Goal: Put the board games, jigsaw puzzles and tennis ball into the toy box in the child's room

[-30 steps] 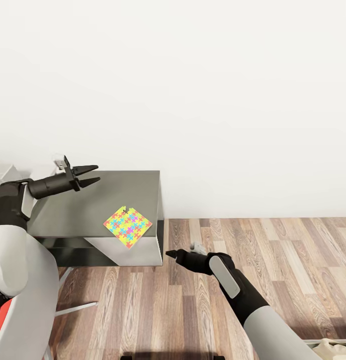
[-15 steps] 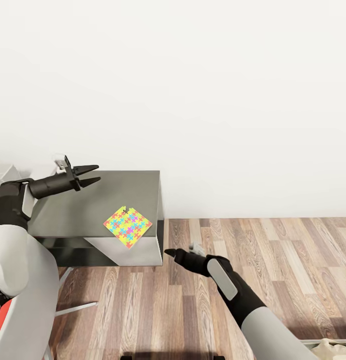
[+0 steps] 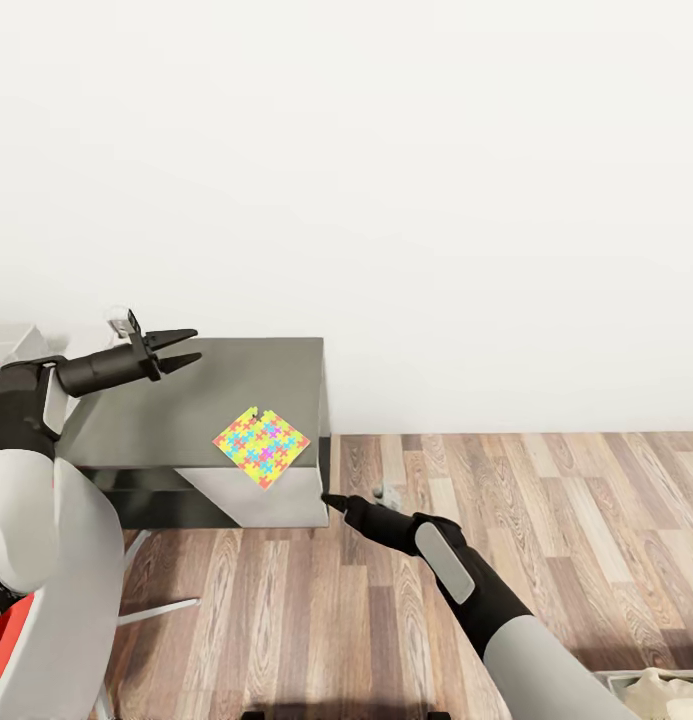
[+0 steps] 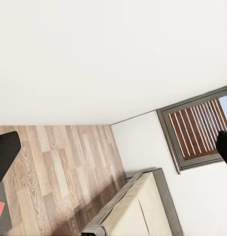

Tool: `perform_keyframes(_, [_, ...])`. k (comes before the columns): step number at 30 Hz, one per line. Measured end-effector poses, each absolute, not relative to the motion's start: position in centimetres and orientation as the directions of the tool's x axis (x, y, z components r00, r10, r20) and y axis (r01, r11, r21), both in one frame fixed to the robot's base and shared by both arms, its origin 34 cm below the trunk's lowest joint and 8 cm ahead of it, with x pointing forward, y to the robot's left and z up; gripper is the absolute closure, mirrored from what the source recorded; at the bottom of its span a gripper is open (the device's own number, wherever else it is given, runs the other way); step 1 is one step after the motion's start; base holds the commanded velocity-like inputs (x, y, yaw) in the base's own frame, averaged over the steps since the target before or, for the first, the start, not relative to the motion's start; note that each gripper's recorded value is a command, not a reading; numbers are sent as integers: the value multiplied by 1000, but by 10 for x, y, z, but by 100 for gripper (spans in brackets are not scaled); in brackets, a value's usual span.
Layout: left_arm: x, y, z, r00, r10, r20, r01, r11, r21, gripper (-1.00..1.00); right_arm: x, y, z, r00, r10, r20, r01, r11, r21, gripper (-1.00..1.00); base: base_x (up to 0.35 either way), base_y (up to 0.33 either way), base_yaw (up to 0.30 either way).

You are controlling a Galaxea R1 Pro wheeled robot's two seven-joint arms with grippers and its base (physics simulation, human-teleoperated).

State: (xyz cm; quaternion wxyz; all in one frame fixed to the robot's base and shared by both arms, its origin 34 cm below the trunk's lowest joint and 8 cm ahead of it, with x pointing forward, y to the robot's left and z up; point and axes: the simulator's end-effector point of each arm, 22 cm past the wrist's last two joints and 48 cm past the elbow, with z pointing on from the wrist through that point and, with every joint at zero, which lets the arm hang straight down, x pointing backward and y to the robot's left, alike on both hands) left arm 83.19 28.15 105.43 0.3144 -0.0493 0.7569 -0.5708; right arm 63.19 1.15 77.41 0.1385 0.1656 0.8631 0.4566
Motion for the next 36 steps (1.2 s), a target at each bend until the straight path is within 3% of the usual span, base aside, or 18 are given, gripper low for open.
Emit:
perform_keyframes(15, [832,283,1064,-783,-428,-451,312,356,-881,-100,630,18,785,-910,408,-78,135,469,873,-100,-51,99,0])
perform_keyframes(36, [832,283,1064,-782,-428,-453,314,358,-879,-100,631,17,785,-909,409,-84,130,468,874,-100,-4,8,0])
